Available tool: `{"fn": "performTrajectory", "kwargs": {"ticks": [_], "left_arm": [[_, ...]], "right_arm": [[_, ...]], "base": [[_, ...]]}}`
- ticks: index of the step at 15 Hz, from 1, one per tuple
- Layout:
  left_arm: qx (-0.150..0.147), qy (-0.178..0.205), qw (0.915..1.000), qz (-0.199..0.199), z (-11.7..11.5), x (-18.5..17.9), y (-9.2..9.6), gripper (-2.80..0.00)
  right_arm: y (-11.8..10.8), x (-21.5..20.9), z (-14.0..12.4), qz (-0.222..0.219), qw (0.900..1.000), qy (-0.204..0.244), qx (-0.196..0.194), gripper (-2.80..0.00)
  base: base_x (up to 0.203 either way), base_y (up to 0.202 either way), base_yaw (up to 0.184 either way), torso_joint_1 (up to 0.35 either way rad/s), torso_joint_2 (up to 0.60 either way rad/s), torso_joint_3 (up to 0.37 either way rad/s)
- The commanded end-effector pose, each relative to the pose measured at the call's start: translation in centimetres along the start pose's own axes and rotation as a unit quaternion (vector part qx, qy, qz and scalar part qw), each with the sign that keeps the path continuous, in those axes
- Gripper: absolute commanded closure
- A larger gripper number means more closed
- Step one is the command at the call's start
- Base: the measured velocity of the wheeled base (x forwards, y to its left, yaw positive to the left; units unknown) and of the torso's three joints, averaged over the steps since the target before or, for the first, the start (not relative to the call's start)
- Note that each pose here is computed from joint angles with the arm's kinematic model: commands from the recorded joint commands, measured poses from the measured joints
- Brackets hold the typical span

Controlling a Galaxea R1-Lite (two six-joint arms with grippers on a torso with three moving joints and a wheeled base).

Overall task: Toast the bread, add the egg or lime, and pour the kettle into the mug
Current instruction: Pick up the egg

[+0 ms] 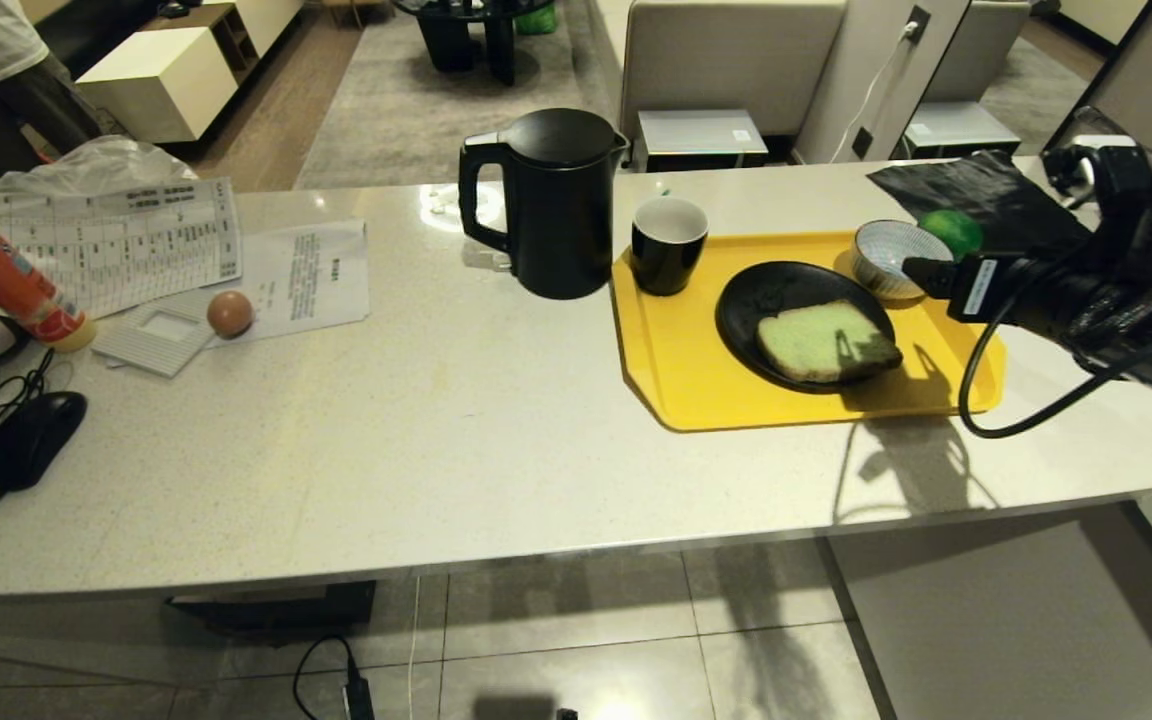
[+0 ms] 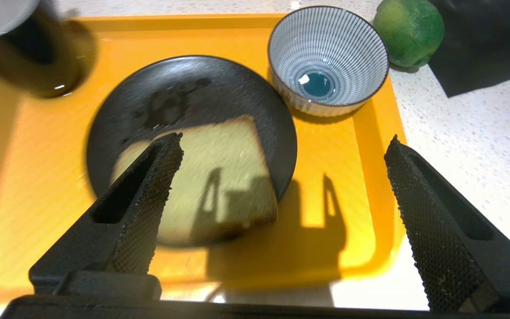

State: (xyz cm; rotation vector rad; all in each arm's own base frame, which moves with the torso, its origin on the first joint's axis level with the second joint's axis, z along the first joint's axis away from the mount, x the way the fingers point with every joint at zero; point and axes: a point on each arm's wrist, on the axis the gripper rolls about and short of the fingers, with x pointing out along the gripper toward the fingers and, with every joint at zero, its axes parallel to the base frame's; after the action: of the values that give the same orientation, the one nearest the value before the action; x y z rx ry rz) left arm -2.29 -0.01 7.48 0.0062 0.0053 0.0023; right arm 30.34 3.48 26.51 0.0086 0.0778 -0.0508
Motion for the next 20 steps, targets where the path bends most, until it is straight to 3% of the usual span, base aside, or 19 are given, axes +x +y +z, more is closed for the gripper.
{"fn": "performTrajectory", "kwargs": {"ticks": [1, 4, 8, 9, 10, 15, 20], "left_arm": [[0.000, 0.000, 1.0000, 0.000, 0.0, 0.0, 0.0, 0.00], [0.000, 0.000, 1.0000, 0.000, 0.0, 0.0, 0.0, 0.00], [0.000, 0.000, 1.0000, 0.000, 0.0, 0.0, 0.0, 0.00], [0.000, 0.000, 1.0000, 0.000, 0.0, 0.0, 0.0, 0.00], [0.000, 0.000, 1.0000, 0.000, 0.0, 0.0, 0.0, 0.00], [0.000, 0.000, 1.0000, 0.000, 0.0, 0.0, 0.0, 0.00], [0.000, 0.000, 1.0000, 0.000, 0.0, 0.0, 0.0, 0.00]], "right_arm": [[-0.8, -5.4, 3.0, 0.016, 0.999, -0.033, 0.005, -2.80], [-1.5, -9.4, 3.5, 0.028, 0.999, -0.038, 0.005, -2.80], [-1.9, -11.8, 2.8, 0.029, 0.999, -0.041, 0.004, -2.80], [-2.0, -11.9, 2.5, 0.025, 0.999, -0.036, 0.004, -0.72], [-2.0, -12.1, 2.4, 0.024, 0.999, -0.037, 0.004, 0.00], [-2.3, -13.4, 2.2, 0.022, 0.999, -0.032, 0.003, 0.00], [-3.1, -16.8, 2.2, -0.009, 0.998, -0.065, 0.010, 0.00]], "base": [[0.000, 0.000, 0.000, 0.000, 0.00, 0.000], [0.000, 0.000, 0.000, 0.000, 0.00, 0.000], [0.000, 0.000, 0.000, 0.000, 0.00, 0.000], [0.000, 0.000, 0.000, 0.000, 0.00, 0.000], [0.000, 0.000, 0.000, 0.000, 0.00, 0.000], [0.000, 0.000, 0.000, 0.000, 0.00, 0.000], [0.000, 0.000, 0.000, 0.000, 0.00, 0.000]]}}
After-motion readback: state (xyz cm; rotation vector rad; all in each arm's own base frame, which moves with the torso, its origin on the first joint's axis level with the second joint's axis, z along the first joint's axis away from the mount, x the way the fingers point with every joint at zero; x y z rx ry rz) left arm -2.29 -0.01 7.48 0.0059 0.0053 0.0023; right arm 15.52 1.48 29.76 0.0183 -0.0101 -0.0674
